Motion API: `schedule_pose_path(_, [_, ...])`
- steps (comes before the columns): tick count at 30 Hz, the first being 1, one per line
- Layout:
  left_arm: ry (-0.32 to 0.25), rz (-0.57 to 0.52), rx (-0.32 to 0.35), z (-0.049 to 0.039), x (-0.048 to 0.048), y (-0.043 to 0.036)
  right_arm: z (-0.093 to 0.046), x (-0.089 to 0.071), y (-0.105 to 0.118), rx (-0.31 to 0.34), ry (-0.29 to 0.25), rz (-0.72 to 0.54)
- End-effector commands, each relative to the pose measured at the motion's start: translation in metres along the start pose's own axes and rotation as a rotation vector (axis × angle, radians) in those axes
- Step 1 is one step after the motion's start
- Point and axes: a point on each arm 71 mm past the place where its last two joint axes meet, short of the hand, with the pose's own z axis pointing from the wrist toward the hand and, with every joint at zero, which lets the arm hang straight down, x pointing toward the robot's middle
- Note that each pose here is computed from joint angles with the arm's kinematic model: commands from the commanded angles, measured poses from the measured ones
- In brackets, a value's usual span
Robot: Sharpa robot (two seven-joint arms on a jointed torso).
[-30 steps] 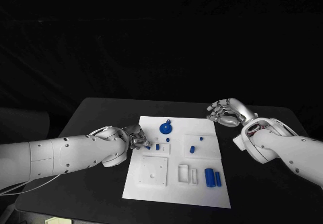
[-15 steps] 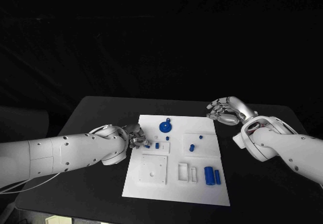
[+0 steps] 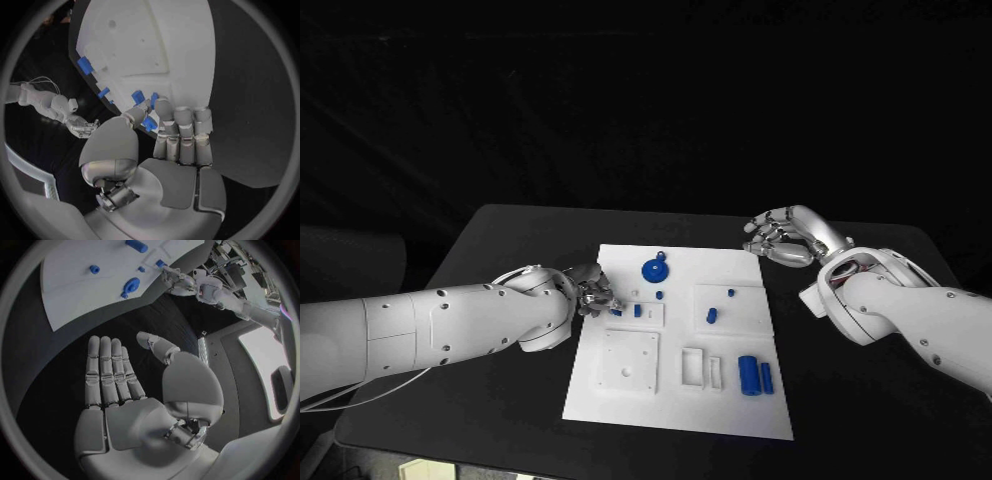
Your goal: Assemble the parts on the task board
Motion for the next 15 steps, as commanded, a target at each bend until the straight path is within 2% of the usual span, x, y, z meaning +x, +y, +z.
schedule_pose_path(1, [0.017,0.009,0.005,0.0002,0.0025,-0.0014,0.0,0.0009,0.0015,-0.014,0.01,-0.006])
schedule_pose_path(15, [0.025,0.017,0.015,0.0003,0.0034,-0.0023,-0.0003,0.0005,0.0009,-0.013,0.011,-0.006])
